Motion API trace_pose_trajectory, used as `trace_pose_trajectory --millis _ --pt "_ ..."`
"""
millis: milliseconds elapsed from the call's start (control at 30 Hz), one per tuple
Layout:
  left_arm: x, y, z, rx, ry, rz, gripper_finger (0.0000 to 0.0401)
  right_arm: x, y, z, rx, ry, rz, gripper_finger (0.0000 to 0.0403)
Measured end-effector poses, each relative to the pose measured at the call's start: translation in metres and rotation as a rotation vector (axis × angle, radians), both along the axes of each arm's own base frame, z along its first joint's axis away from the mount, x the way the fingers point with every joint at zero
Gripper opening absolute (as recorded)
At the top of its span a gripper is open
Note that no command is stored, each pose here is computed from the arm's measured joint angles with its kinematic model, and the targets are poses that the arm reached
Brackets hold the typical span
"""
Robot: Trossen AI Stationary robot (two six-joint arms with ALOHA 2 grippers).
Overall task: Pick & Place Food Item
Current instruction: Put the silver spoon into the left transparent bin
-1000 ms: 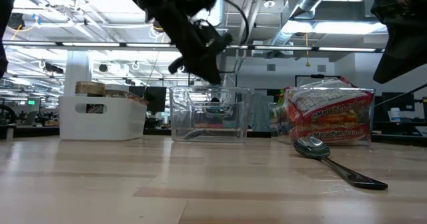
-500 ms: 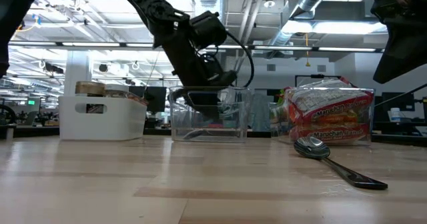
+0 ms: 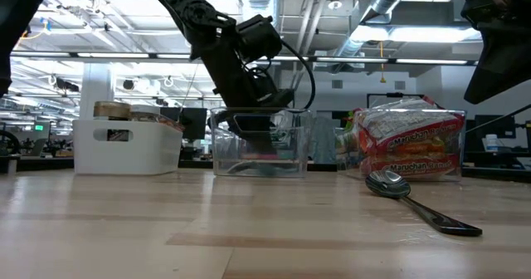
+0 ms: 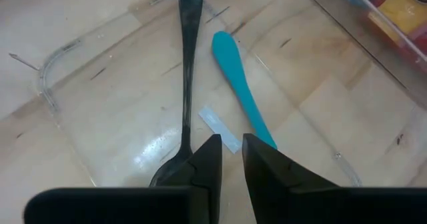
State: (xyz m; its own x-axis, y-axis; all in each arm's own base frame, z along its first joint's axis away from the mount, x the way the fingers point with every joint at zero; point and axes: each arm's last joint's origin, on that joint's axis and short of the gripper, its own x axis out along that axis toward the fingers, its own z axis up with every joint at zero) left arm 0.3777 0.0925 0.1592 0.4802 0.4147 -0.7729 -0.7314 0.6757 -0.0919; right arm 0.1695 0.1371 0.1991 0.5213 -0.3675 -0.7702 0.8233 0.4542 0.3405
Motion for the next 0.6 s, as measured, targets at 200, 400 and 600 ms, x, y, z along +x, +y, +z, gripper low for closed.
trace_pose_trajectory --millis 200,400,600 --pt "0.000 0.000 0.001 0.000 -0.002 -0.001 0.0071 0.000 0.000 0.000 0.000 0.000 0.000 0.0000" --pt "-0.004 -0.001 0.024 0.013 -0.063 -0.001 0.0076 0.000 0.000 0.000 0.000 0.000 0.000 0.0000" --pt "-0.018 -0.004 0.075 0.046 -0.206 -0.005 0.0066 0.000 0.000 0.000 0.000 0.000 0.000 0.0000"
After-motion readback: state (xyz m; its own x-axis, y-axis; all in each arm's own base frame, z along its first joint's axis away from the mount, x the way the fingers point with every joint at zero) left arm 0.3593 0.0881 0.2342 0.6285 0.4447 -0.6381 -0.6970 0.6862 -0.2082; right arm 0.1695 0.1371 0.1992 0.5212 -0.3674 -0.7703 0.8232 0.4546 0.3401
